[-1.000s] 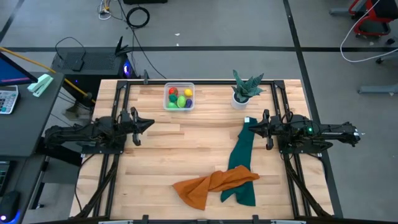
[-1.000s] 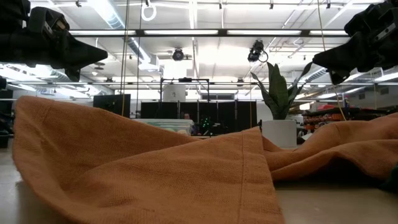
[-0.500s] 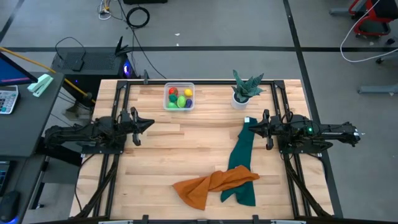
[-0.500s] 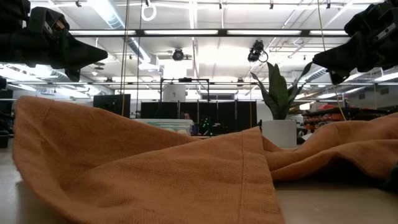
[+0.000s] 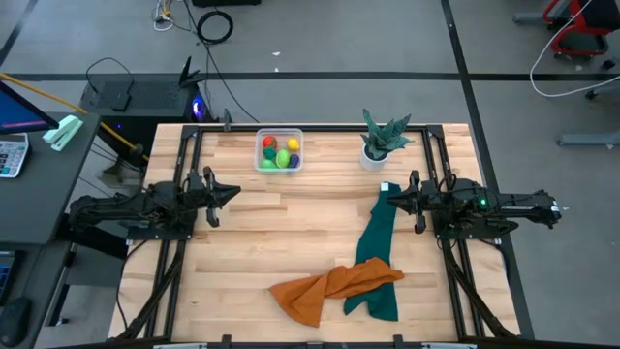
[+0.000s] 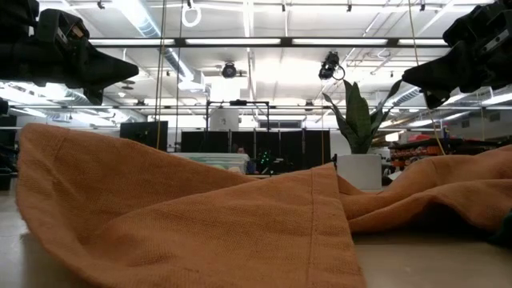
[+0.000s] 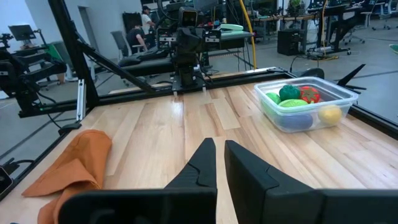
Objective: Pick and placing Produce into tupperware
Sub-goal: Return to Home Position
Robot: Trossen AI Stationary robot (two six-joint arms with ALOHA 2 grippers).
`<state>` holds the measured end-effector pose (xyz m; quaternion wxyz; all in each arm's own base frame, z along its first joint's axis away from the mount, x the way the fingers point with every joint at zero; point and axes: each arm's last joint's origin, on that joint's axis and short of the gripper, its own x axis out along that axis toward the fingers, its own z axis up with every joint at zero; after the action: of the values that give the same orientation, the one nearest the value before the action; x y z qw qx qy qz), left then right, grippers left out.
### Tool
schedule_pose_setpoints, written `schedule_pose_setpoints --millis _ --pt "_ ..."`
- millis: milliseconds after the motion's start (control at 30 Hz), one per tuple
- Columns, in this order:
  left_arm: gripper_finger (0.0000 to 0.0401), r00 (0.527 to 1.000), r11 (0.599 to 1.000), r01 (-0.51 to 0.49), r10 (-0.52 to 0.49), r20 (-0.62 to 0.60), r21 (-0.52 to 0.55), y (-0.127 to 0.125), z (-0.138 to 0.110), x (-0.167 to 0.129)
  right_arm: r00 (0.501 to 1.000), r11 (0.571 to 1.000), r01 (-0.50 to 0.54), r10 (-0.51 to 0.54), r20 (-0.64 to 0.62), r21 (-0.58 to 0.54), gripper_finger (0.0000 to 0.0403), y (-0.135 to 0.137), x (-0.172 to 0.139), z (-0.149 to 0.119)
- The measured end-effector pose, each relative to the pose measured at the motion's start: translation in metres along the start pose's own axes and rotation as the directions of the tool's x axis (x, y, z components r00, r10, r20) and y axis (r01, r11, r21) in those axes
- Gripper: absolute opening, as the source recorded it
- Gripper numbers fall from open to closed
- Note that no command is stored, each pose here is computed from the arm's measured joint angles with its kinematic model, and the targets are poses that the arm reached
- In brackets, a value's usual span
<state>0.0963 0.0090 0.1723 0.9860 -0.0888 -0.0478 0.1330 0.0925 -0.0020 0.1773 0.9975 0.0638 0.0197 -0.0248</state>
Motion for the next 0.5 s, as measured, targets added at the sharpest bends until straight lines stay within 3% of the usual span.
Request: schedule_pose_setpoints --millis 500 --pt "0.0031 1.000 1.000 0.000 0.000 0.000 0.000 0.0000 -0.0001 0.0000 1.000 1.000 0.000 0.000 0.000 0.000 0.0001 0.0000 0.0000 0.0000"
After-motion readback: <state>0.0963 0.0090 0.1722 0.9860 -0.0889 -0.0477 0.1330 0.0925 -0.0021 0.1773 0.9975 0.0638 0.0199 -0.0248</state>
